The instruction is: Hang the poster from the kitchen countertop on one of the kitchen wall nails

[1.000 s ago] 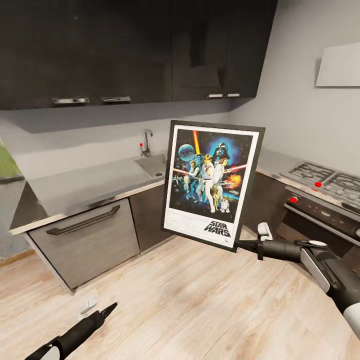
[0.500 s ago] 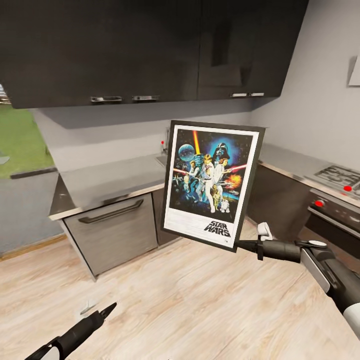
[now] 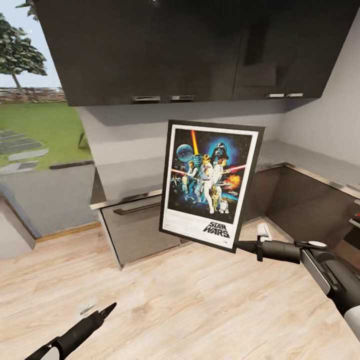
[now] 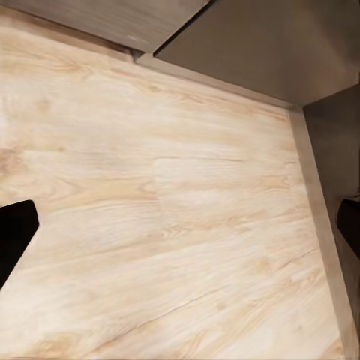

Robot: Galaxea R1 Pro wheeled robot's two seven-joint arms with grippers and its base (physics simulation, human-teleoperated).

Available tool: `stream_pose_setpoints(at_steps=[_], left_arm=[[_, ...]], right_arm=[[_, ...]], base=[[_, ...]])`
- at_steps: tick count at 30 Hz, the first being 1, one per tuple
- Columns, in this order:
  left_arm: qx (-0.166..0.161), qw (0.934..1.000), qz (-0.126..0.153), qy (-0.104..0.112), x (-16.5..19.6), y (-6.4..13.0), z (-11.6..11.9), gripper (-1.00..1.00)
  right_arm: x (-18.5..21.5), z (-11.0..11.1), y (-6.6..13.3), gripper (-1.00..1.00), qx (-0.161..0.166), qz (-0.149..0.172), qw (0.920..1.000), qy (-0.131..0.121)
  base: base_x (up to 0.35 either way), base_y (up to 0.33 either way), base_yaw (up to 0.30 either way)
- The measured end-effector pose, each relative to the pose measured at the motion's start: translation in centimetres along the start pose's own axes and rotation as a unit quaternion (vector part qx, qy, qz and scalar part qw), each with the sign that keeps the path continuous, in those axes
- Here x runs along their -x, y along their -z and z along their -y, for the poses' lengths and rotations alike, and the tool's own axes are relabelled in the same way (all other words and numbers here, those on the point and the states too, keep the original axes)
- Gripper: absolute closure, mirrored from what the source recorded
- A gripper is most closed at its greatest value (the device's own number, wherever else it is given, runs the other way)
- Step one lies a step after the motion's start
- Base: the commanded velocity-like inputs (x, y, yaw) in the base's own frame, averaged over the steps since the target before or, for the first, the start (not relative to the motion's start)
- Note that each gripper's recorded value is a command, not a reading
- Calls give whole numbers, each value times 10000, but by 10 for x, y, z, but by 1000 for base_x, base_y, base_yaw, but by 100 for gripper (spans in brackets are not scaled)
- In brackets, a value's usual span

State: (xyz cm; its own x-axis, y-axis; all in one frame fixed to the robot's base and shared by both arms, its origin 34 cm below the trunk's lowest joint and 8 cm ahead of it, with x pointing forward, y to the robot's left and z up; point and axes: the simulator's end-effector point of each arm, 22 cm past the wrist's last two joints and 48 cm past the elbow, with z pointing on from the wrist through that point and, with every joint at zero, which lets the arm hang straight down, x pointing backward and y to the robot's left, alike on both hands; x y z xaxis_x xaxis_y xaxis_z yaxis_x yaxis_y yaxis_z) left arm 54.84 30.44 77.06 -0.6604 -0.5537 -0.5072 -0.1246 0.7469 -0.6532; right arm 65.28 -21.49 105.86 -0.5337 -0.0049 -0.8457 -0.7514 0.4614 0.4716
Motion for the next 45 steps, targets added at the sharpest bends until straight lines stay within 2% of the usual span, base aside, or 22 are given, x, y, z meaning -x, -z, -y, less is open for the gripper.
stream_pose_setpoints(at_steps=[21, 45], left_arm=[[21, 10000, -25, 25, -2, -1, -3, -100], [13, 10000, -3, 15, 0, 0, -2, -100]], right_arm=[[-6, 1, -2, 100, 15, -33, 10000, -51], [-7, -1, 0, 100, 13, -31, 10000, -51]], base=[[-107, 289, 266], [-111, 290, 15]])
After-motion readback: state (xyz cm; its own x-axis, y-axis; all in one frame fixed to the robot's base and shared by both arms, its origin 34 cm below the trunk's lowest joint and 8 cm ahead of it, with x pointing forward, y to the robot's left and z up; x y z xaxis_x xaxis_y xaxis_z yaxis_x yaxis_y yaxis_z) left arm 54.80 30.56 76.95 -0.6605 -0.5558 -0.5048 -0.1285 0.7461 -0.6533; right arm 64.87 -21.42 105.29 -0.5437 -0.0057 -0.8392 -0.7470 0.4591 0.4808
